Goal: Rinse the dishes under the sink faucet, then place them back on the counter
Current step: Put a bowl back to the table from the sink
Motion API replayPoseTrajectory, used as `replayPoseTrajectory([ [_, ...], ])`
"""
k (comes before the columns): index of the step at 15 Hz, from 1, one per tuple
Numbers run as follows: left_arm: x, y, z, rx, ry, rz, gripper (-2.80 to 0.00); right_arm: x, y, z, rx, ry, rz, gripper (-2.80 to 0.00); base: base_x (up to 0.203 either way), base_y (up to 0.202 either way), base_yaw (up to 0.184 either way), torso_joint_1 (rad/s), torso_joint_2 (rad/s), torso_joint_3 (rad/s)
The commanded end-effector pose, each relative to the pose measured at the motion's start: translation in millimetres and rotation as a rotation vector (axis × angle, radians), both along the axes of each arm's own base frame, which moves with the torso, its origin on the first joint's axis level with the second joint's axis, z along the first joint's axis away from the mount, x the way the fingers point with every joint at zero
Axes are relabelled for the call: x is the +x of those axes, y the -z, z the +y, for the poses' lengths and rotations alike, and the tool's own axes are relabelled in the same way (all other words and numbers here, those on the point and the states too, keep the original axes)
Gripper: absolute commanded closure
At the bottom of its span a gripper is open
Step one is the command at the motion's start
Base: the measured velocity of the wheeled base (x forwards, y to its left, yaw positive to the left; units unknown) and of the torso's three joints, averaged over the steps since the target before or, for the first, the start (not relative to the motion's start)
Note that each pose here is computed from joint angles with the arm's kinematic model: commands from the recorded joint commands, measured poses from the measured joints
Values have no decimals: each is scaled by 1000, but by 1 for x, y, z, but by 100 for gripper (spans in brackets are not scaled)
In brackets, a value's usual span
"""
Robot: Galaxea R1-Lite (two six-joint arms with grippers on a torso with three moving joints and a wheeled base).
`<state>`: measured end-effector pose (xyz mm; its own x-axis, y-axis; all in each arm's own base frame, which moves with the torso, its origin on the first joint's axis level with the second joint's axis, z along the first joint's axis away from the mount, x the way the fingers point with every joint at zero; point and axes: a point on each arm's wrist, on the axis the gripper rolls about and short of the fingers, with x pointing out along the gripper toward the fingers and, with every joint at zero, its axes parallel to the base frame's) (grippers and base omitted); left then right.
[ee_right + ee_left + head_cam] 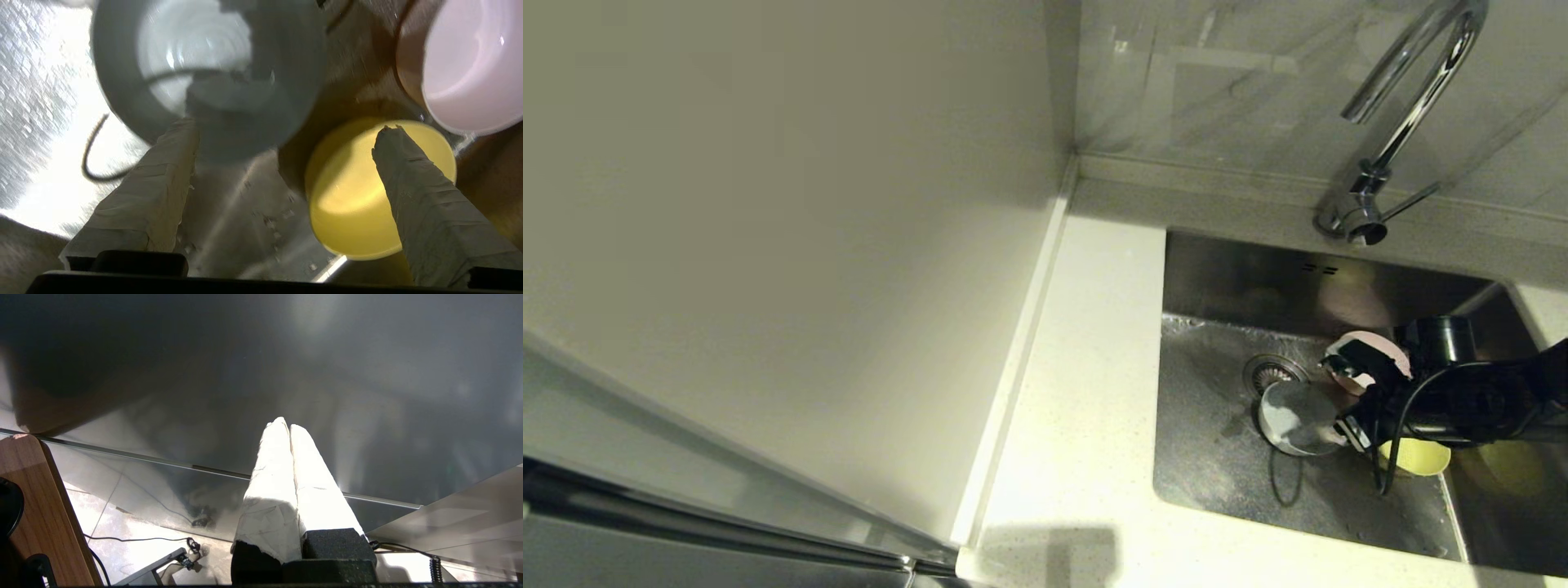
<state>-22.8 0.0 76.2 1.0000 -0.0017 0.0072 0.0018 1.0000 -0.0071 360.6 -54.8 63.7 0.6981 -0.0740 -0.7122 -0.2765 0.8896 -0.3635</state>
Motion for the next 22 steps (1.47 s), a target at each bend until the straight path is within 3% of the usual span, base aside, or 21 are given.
replayPoseTrajectory([
  [1, 0, 1, 0, -1, 0, 3, 0, 9, 7, 4, 1, -14, 2, -280, 0, 0, 0, 0, 0, 0],
  [10, 0, 1, 0, -1, 0, 3, 0, 38, 14, -1, 32, 39, -42, -280, 0, 0, 0, 0, 0, 0],
  [22, 0, 1, 0, -1, 0, 3, 0, 46, 35, -7, 30, 57, -9, -280, 0, 0, 0, 0, 0, 0],
])
